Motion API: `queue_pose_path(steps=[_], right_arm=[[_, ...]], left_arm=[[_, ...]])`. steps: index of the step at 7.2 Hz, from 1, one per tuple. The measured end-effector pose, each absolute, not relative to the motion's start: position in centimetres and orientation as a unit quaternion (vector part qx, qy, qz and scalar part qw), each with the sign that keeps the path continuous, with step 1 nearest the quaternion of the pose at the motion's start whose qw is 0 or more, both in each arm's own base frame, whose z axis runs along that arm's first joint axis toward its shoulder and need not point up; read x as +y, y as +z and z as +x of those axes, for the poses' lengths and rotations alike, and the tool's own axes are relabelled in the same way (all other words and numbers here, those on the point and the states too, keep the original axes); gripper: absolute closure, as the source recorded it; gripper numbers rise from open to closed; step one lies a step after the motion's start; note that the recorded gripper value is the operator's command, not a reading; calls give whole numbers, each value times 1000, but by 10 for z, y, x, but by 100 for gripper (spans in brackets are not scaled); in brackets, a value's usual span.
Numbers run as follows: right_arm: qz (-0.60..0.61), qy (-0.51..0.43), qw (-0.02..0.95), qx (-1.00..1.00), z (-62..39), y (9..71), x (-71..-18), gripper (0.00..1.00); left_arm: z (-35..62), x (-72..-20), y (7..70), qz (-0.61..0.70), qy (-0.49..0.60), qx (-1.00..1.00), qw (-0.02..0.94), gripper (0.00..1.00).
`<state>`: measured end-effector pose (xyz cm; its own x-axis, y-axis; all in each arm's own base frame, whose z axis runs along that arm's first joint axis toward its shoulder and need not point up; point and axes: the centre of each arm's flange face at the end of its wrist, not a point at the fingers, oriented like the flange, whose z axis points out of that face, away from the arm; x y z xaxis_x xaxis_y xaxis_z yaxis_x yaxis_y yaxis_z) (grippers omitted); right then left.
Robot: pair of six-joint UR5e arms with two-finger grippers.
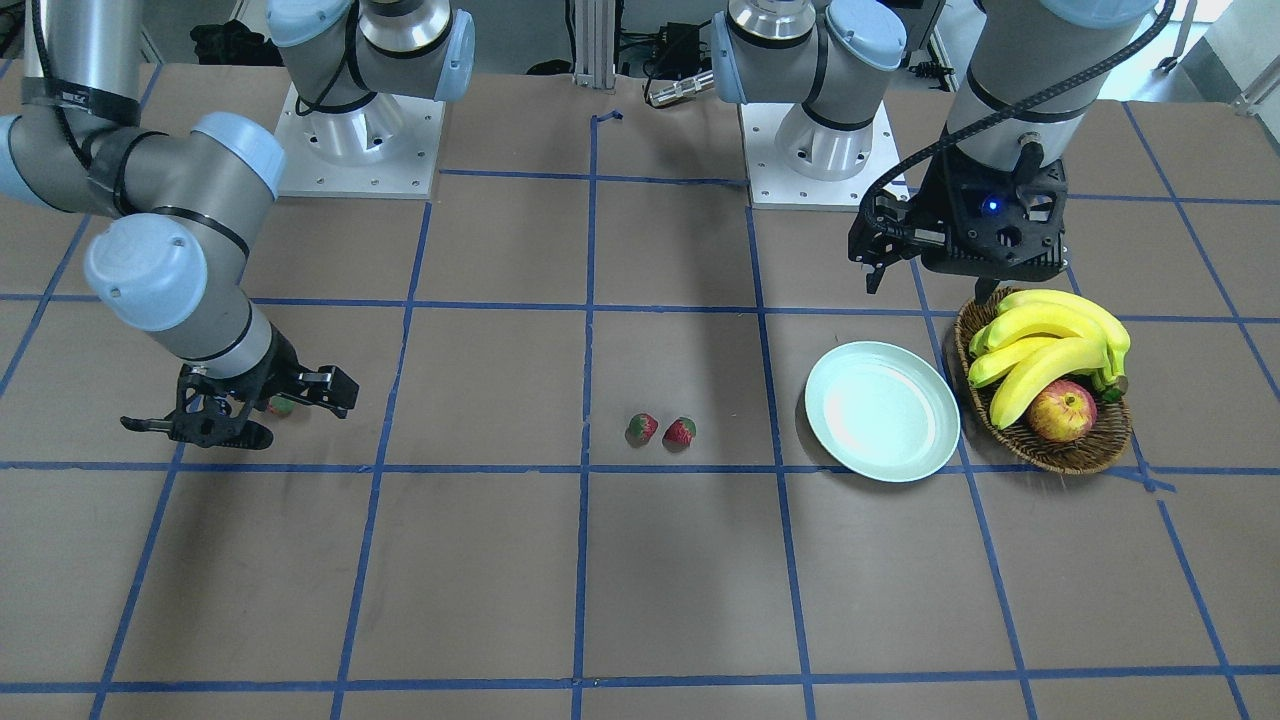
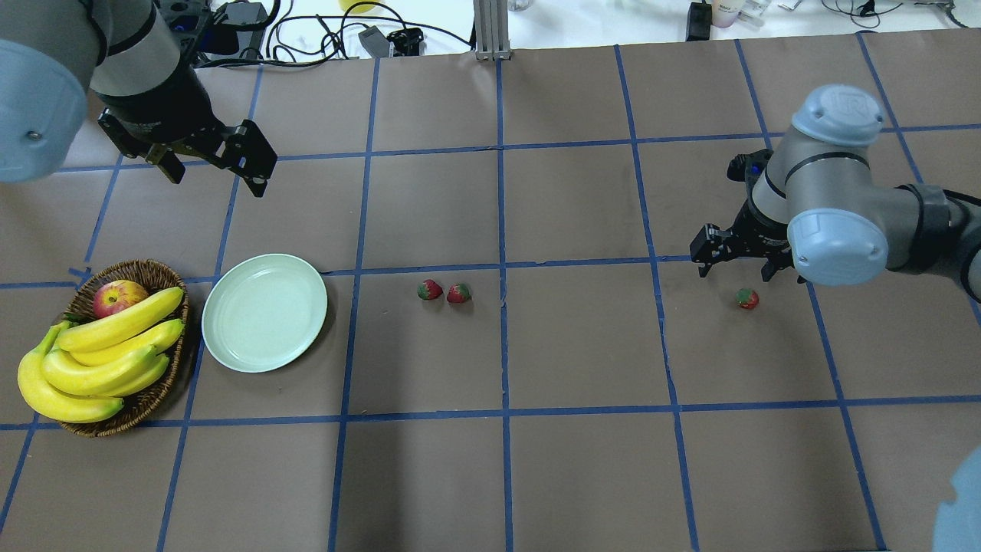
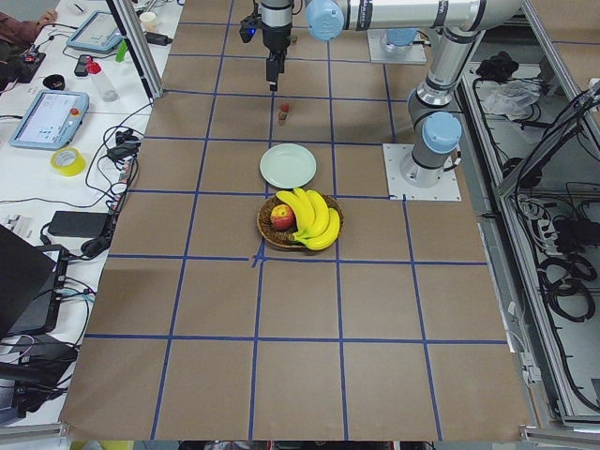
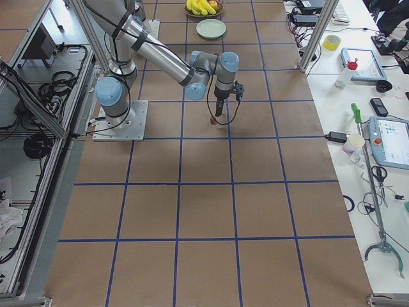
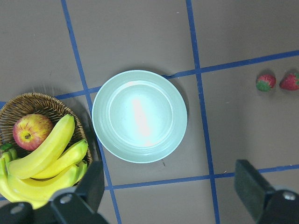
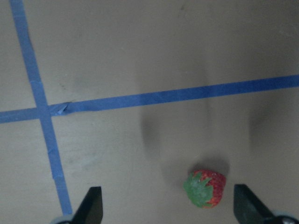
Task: Collect all strawberries into plate
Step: 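Reach the right gripper to the farthest strawberry and grasp it, then carry the strawberry next to the other two and release it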
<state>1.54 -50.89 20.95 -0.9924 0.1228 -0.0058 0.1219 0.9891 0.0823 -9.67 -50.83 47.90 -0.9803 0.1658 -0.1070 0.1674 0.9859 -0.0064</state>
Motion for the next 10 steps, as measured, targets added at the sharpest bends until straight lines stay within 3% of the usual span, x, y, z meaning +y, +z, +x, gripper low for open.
queue_pose_path(steps=[4,8,9,10], right_arm=[[68,38,6,997,12,181,-487,18],[66,28,-18,997,6,181,-490,19],[66,30,-23,997,5,180,-490,30],[66,31,-26,997,4,178,-489,54]], left_arm=[[-97,-508,479,83,-8,995,53,0],[-97,-508,479,84,-8,995,53,0],[-97,-508,479,84,-8,995,53,0],[-97,-508,479,84,-9,995,53,0]])
